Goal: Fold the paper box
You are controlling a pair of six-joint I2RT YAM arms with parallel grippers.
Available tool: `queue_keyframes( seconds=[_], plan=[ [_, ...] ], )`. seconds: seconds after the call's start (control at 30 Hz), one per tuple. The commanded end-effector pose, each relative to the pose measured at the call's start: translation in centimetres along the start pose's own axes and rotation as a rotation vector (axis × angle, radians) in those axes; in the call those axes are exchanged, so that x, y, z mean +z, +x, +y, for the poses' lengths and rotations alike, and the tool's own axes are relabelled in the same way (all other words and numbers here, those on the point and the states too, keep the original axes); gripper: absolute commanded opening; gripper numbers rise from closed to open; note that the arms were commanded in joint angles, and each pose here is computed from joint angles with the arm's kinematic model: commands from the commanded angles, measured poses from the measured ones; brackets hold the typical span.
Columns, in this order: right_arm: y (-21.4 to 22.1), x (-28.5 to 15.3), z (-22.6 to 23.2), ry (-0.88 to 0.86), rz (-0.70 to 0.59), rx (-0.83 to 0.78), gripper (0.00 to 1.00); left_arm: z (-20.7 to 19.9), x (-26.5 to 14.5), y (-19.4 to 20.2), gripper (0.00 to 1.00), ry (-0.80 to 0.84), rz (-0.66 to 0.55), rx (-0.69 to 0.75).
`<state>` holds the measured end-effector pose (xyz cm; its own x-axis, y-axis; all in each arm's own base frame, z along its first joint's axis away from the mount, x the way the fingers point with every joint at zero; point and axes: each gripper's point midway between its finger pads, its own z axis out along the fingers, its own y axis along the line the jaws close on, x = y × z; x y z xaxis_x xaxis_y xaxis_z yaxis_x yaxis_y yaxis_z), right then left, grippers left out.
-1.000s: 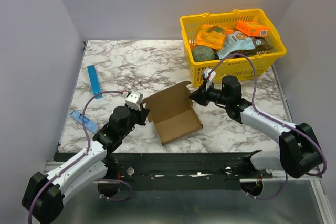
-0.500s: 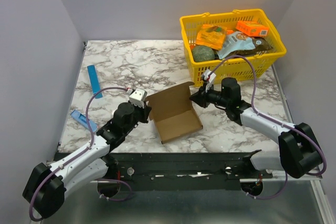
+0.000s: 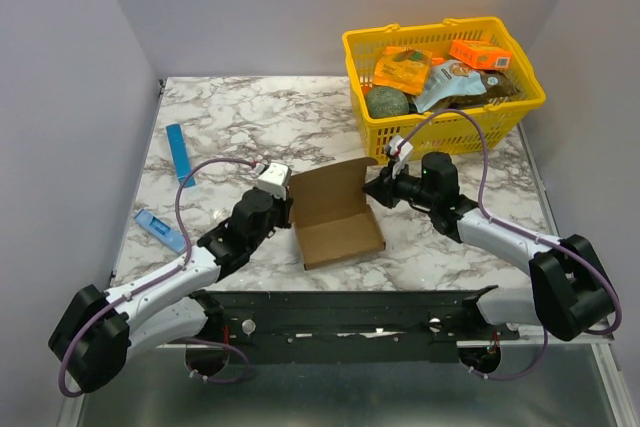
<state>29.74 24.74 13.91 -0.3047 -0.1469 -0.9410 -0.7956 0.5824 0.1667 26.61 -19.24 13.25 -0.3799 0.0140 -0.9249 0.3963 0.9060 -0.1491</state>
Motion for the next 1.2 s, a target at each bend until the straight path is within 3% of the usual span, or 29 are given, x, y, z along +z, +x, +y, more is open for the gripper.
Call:
queue_keyframes(
  seconds=[0.0,0.27,0.43,0.53,0.63,0.67,0.77,1.03,1.17],
  plan=[
    [-1.1,0.1,2.7,-0.096,-0.044,-0.013,0.21,-2.9,0.6,-2.9,0.08,0.055,-0.081,-0.042],
    [-0.7,0.1,2.7,-0.091,-0.044,-0.009,0.20,-4.5,1.6,-2.8,0.08,0.023,-0.061,-0.032],
    [-0.9,-0.2,2.5,-0.076,-0.042,-0.007,0.20,-5.2,1.9,-2.3,0.00,0.022,-0.040,0.046],
    [-1.7,-1.1,2.2,-0.026,-0.047,-0.007,0.27,-5.3,1.0,-2.3,0.00,0.066,-0.048,0.141],
    [-3.5,-2.9,1.1,0.085,-0.093,-0.003,0.56,-5.9,-0.4,-2.7,0.00,0.163,-0.089,0.240],
    [-3.5,-3.5,0.5,0.131,-0.090,-0.001,0.71,-6.0,-0.8,-2.1,0.00,0.190,-0.088,0.262],
    [-4.4,-5.0,-0.1,0.181,-0.114,-0.012,0.91,-6.7,-2.1,-2.6,0.00,0.270,-0.135,0.302],
    [-4.1,-5.7,-2.5,0.220,-0.081,-0.008,0.91,-7.7,-4.7,-2.8,0.00,0.422,-0.090,0.275],
    [-4.8,-6.5,-2.3,0.186,-0.109,-0.019,0.92,-8.3,-6.3,-4.0,0.00,0.472,-0.139,0.240]
  ],
)
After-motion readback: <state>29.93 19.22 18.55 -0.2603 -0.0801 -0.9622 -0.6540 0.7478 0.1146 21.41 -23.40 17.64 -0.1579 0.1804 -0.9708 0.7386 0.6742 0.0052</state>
